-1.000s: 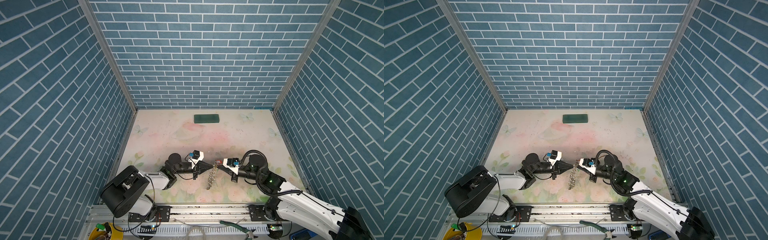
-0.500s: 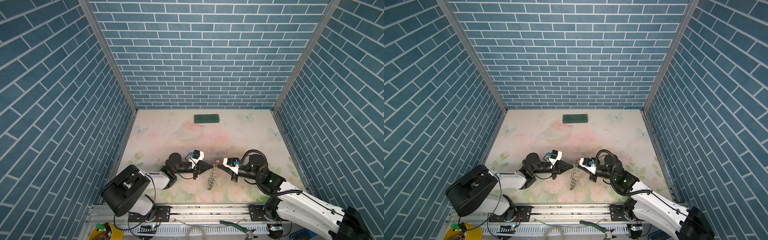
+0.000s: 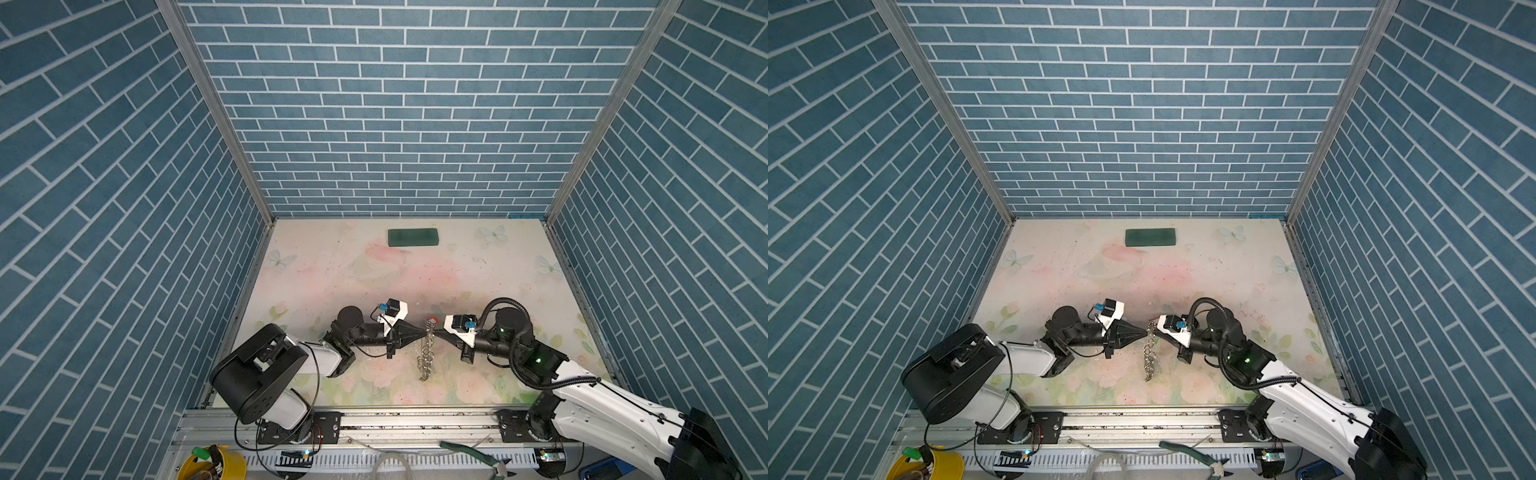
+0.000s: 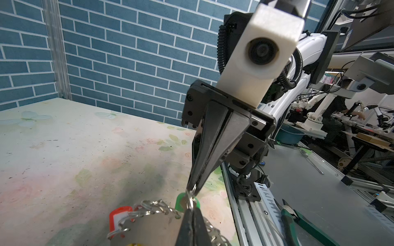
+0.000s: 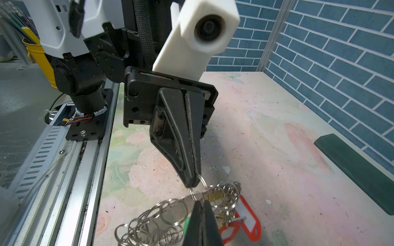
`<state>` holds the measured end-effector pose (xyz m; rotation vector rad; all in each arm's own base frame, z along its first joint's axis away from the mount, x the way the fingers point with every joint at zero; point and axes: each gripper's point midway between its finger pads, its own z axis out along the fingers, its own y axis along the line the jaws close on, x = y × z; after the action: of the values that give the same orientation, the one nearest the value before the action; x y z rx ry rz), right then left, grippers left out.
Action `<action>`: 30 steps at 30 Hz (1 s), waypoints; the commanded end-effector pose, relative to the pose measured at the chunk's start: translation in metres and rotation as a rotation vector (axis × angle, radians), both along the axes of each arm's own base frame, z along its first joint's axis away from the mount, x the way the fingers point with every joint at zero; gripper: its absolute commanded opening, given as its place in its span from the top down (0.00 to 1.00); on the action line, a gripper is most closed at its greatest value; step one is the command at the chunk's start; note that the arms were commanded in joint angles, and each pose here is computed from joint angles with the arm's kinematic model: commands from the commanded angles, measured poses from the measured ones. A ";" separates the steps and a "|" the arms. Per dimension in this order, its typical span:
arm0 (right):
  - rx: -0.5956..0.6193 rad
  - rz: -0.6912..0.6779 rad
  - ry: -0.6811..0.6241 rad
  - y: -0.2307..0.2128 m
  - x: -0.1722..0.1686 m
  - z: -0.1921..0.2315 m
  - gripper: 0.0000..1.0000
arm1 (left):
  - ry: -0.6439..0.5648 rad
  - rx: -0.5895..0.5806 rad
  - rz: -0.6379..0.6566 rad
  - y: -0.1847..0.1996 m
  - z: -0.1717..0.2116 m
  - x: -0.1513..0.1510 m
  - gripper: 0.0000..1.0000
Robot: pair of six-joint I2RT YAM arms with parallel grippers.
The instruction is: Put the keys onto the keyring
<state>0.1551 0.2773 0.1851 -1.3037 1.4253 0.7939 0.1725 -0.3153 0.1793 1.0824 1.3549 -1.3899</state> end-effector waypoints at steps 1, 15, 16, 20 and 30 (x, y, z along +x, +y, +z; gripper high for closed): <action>-0.023 -0.009 -0.006 -0.002 0.003 -0.011 1.00 | -0.083 -0.069 -0.043 -0.001 0.024 -0.006 1.00; -0.001 -0.007 0.052 0.006 0.006 -0.006 1.00 | -0.083 -0.072 0.114 0.002 0.022 0.018 1.00; -0.003 -0.018 0.048 0.007 0.008 -0.006 1.00 | -0.080 -0.070 0.153 0.004 0.021 0.024 1.00; -0.008 -0.063 0.012 0.013 0.014 -0.002 1.00 | -0.071 -0.072 0.274 0.009 0.021 0.041 1.00; -0.016 -0.107 -0.010 0.031 0.026 0.002 1.00 | -0.064 -0.078 0.389 0.011 0.019 0.053 1.00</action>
<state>0.1815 0.2962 0.1670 -1.2417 1.5229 0.6735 0.2132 -0.3094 0.1715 0.8358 1.4660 -1.1729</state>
